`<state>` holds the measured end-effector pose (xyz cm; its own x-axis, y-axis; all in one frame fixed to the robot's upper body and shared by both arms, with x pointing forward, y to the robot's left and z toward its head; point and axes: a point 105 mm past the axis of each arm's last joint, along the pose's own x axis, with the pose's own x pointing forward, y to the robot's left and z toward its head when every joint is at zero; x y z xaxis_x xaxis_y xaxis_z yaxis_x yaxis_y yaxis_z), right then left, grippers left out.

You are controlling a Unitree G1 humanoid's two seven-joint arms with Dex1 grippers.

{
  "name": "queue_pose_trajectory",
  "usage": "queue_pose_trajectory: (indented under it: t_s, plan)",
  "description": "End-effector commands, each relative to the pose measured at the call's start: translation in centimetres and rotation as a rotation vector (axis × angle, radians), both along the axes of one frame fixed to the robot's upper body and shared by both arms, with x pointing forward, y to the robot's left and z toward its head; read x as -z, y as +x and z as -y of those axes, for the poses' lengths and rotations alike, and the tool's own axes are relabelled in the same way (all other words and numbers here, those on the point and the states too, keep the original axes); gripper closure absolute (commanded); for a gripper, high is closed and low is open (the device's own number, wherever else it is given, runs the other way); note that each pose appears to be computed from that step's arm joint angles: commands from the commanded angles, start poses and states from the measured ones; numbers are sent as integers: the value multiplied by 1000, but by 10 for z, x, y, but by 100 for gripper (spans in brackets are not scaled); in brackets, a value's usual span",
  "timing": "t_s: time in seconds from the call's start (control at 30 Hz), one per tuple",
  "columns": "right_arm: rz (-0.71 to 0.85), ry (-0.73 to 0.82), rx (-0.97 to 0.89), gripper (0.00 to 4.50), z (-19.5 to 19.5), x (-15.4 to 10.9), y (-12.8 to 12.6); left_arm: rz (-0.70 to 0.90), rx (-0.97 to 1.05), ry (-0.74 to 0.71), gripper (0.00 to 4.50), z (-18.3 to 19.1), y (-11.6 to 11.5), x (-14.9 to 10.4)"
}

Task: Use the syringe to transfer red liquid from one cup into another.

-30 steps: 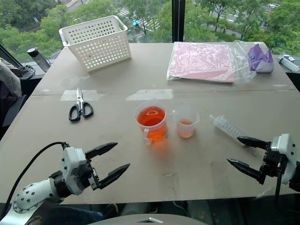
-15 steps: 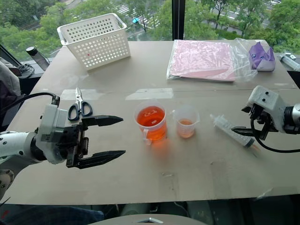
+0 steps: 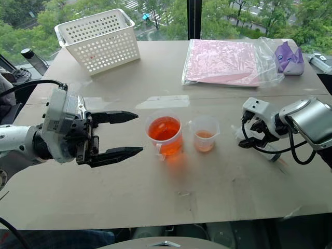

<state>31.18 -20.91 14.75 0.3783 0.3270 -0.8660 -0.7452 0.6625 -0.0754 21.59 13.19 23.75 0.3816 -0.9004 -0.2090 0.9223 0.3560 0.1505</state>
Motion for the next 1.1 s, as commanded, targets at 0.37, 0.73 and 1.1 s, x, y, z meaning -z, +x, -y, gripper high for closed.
queue_pose_trajectory:
  t_s: [0.37,0.73,1.1]
  plan:
    - [18,-103,9,0,3,4,20,9,57,-8,9,18,-3,-16]
    - [-3,-132,3,180,1,11,26,41,78,-17,0,28,-3,-22]
    - [28,53,59,294,-5,-27,25,82,24,-56,0,26,5,-31]
